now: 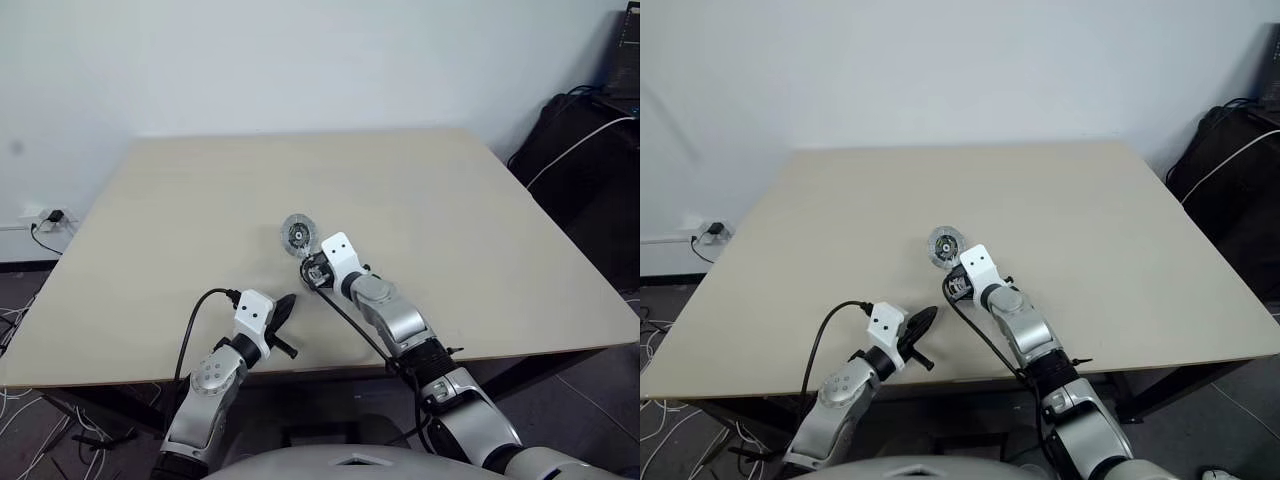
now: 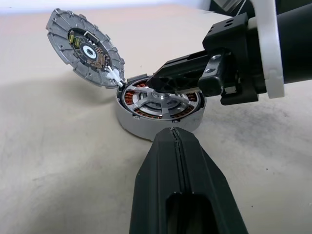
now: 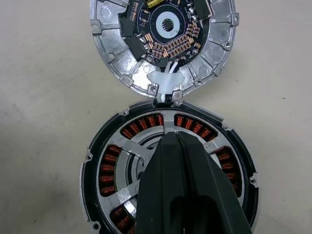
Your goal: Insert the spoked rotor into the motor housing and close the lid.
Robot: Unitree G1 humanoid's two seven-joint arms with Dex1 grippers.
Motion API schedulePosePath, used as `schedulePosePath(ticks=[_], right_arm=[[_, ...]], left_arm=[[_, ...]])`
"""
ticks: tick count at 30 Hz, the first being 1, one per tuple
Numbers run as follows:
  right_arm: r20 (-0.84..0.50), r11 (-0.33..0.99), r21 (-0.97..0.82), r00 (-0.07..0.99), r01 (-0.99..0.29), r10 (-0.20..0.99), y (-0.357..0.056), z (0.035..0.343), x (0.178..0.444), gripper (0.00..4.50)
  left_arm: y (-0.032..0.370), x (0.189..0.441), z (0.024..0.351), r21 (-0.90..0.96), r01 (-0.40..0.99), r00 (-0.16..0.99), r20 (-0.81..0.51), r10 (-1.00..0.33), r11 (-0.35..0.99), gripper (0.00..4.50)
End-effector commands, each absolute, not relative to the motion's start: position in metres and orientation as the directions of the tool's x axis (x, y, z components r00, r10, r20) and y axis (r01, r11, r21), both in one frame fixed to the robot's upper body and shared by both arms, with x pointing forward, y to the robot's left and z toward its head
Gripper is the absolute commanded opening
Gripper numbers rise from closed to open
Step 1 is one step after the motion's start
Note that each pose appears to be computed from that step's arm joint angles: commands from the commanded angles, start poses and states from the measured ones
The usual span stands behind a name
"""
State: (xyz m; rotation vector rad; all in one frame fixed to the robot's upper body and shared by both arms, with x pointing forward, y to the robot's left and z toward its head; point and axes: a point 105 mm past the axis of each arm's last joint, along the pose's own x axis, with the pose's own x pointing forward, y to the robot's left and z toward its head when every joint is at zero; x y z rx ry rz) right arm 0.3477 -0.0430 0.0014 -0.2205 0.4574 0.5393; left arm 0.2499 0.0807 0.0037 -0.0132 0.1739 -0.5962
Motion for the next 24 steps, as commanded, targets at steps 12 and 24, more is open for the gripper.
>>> schedulePosePath(ticks=[12, 24], right_arm=[[-0.519, 0.270, -0.379, 0.444, -0.885, 0.731, -0.023, 0.066, 0.323, 1.61], [-0.751, -0.064, -0.428, 0.315, -0.902, 0.581, -0.037, 0.044, 0.331, 2.25]], left_arm=[[0.073, 0.257, 0.020, -0.051, 0.581, 0.807, -0.092, -0.583, 0.813, 0.00], [0.079, 0.258, 0.016, -0.062, 0.544, 0.833, -0.076, -0.548, 0.837, 0.00]])
